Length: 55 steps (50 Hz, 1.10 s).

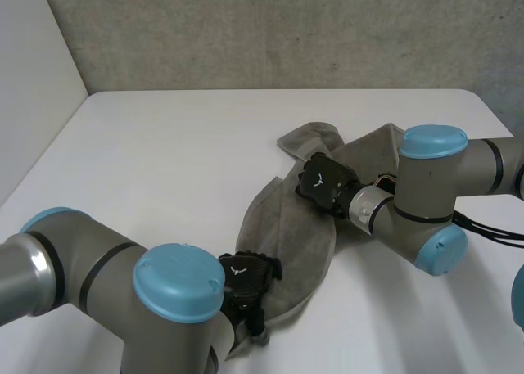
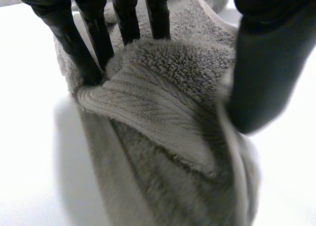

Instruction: Fold the towel.

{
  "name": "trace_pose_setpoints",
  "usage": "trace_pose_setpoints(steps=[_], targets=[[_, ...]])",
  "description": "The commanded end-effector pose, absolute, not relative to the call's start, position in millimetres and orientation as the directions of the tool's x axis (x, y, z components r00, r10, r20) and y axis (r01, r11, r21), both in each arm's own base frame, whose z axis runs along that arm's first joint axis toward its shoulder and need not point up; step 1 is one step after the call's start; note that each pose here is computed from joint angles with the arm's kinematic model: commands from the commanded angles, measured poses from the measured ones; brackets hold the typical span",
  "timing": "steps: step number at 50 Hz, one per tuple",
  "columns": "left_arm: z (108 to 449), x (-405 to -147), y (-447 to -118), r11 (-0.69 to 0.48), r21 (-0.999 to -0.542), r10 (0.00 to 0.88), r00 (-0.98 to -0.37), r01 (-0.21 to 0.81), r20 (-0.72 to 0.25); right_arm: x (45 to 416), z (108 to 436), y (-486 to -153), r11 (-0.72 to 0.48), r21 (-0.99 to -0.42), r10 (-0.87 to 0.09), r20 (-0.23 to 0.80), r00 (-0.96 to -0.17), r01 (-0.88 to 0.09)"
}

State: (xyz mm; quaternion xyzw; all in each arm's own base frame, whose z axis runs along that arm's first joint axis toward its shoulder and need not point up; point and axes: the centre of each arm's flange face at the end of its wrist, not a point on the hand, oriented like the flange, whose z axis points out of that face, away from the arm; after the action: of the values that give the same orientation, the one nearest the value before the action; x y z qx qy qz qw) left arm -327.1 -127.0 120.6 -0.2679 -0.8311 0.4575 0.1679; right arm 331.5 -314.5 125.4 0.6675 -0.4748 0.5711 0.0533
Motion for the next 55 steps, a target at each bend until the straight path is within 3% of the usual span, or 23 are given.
trace_pose_setpoints(steps=[1, 3, 4, 6, 7, 8, 9, 11, 12, 14, 17, 19, 23, 25, 27, 28, 30, 33, 38, 46, 55], targets=[[125.9, -331.4, -139.3, 0.412, -0.872, 0.551, -0.835, 0.266, 0.005, 334.1, 138.2, -325.1, -0.541, -0.471, -0.527, 0.836, -0.156, -0.697], [141.1, -337.6, -154.7, 0.36, -0.905, 0.518, -0.855, 0.225, -0.006, 336.7, 152.9, -341.3, -0.534, -0.48, -0.44, 0.861, -0.256, -0.696], [141.2, -337.6, -154.8, 0.36, -0.906, 0.518, -0.855, 0.224, -0.006, 336.7, 153.0, -341.4, -0.534, -0.48, -0.44, 0.861, -0.257, -0.696], [162.7, -344.1, -181.5, 0.265, -0.943, 0.487, -0.872, 0.2, -0.048, 339.3, 177.7, -357.4, -0.538, -0.524, -0.334, 0.852, -0.403, -0.661], [162.8, -344.1, -181.7, 0.265, -0.943, 0.487, -0.872, 0.2, -0.049, 339.3, 177.9, -357.5, -0.538, -0.524, -0.334, 0.852, -0.404, -0.66], [176.4, -344.6, -200.6, 0.206, -0.96, 0.461, -0.884, 0.19, -0.076, 341.0, 196.7, -362.2, -0.559, -0.545, -0.277, 0.833, -0.479, -0.625], [176.6, -344.6, -200.8, 0.206, -0.96, 0.46, -0.884, 0.19, -0.076, 341.1, 196.9, -362.3, -0.56, -0.545, -0.277, 0.833, -0.48, -0.624], [214.4, -341.3, -243.9, 0.061, -0.987, 0.388, -0.914, 0.152, -0.117, 338.7, 243.0, -367.6, -0.614, -0.589, -0.176, 0.751, -0.636, -0.526], [214.6, -341.3, -244.1, 0.06, -0.987, 0.388, -0.914, 0.152, -0.117, 338.7, 243.3, -367.6, -0.614, -0.589, -0.176, 0.751, -0.637, -0.525], [265.2, -332.0, -282.6, -0.101, -0.992, 0.3, -0.948, 0.079, -0.106, 329.6, 288.8, -367.6, -0.664, -0.625, -0.095, 0.615, -0.783, -0.41], [292.8, -327.0, -295.1, -0.181, -0.983, 0.266, -0.96, 0.035, -0.083, 323.4, 309.7, -366.1, -0.686, -0.631, -0.063, 0.546, -0.835, -0.361], [336.2, -316.2, -308.2, -0.292, -0.956, 0.225, -0.974, -0.036, -0.032, 310.1, 333.6, -364.1, -0.705, -0.643, -0.041, 0.459, -0.888, -0.299], [356.0, -313.5, -309.0, -0.342, -0.938, 0.221, -0.975, -0.058, -0.021, 306.6, 337.1, -362.2, -0.698, -0.658, -0.077, 0.46, -0.885, -0.281], [356.8, -313.5, -308.5, -0.343, -0.938, 0.224, -0.974, -0.056, -0.023, 308.8, 330.1, -359.5, -0.674, -0.682, -0.128, 0.487, -0.864, -0.285], [346.9, -314.4, -307.4, -0.312, -0.949, 0.227, -0.973, -0.038, -0.036, 315.8, 311.4, -350.2, -0.614, -0.73, -0.259, 0.546, -0.797, -0.3], [346.8, -314.4, -307.4, -0.312, -0.949, 0.227, -0.973, -0.038, -0.036, 315.8, 311.3, -350.1, -0.614, -0.73, -0.259, 0.546, -0.797, -0.3], [318.6, -311.3, -304.9, -0.227, -0.974, 0.229, -0.971, 0.017, -0.07, 318.1, 289.4, -340.2, -0.532, -0.783, -0.385, 0.564, -0.73, -0.324], [301.4, -309.3, -300.9, -0.173, -0.983, 0.237, -0.967, 0.053, -0.094, 316.3, 278.7, -336.2, -0.483, -0.803, -0.429, 0.564, -0.705, -0.348], [232.5, -291.9, -282.3, 0.04, -0.982, 0.257, -0.952, 0.185, -0.169, 302.8, 231.4, -309.9, -0.233, -0.855, -0.601, 0.501, -0.623, -0.463], [190.7, -266.6, -261.5, 0.181, -0.947, 0.257, -0.943, 0.264, -0.214, 288.8, 195.6, -275.0, -0.061, -0.836, -0.705, 0.423, -0.569, -0.545], [184.3, -253.7, -249.5, 0.215, -0.936, 0.248, -0.942, 0.28, -0.224, 278.7, 194.9, -249.9, -0.014, -0.835, -0.728, 0.385, -0.567, -0.55]])
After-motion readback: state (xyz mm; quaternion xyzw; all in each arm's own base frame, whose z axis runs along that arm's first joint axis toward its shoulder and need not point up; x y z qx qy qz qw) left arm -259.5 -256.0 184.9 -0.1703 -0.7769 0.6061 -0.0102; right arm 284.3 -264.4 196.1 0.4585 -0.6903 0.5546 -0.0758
